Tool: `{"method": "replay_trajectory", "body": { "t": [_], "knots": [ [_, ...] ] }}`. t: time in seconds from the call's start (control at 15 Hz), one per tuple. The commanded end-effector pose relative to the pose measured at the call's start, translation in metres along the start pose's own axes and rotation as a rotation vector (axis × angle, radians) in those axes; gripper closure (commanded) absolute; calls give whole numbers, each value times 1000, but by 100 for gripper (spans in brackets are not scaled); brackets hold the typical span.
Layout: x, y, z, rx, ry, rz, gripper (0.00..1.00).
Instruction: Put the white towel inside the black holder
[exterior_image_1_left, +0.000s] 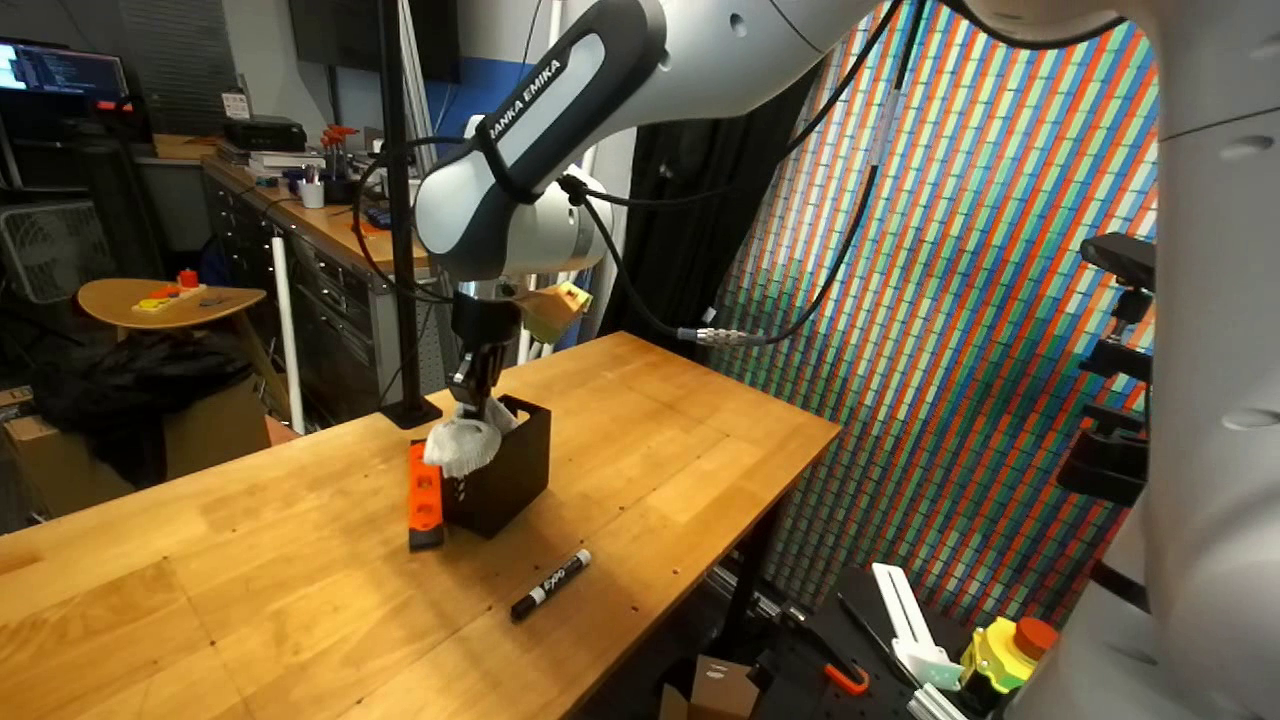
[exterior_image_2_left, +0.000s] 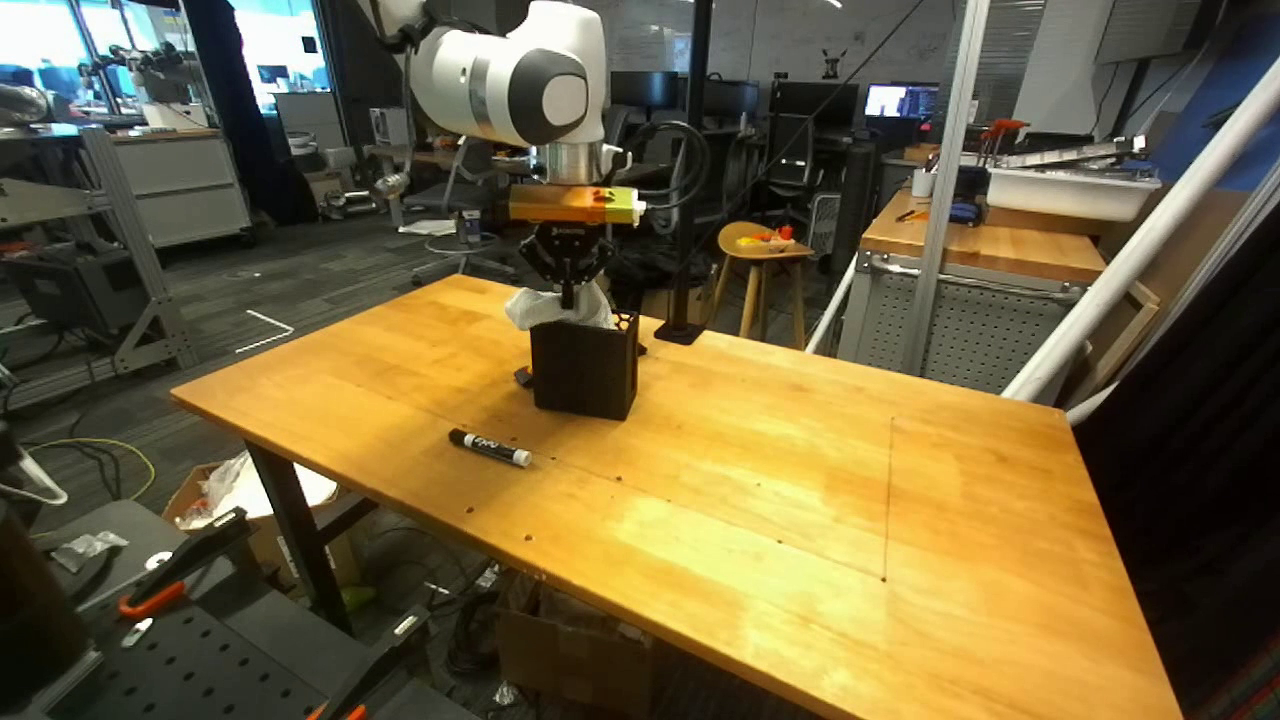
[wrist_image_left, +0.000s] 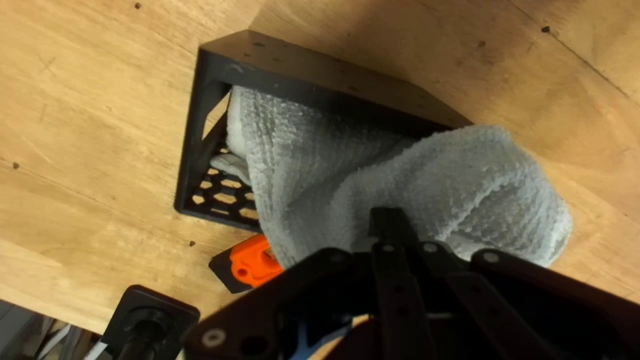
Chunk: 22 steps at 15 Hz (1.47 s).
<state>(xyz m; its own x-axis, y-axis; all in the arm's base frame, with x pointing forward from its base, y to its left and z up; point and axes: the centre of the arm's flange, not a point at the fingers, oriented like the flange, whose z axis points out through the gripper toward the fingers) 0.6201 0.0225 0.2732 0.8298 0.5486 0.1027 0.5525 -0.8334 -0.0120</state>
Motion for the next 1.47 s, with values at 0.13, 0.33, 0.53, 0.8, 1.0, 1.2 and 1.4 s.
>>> {"method": "replay_trajectory", "body": {
  "t": [0.13, 0.33, 0.53, 0.8, 1.0, 1.2, 1.4],
  "knots": [
    [21, 25, 3, 18, -7, -54, 100],
    [21, 33, 8, 28, -15, -65, 100],
    [18, 42, 12, 36, -21, -66, 100],
    [14, 48, 18, 49, -35, -63, 100],
    [9, 46, 20, 63, -58, -66, 100],
    [4, 30, 21, 88, -82, -90, 100],
    [-8, 6, 34, 131, -126, -134, 100]
  ]
}}
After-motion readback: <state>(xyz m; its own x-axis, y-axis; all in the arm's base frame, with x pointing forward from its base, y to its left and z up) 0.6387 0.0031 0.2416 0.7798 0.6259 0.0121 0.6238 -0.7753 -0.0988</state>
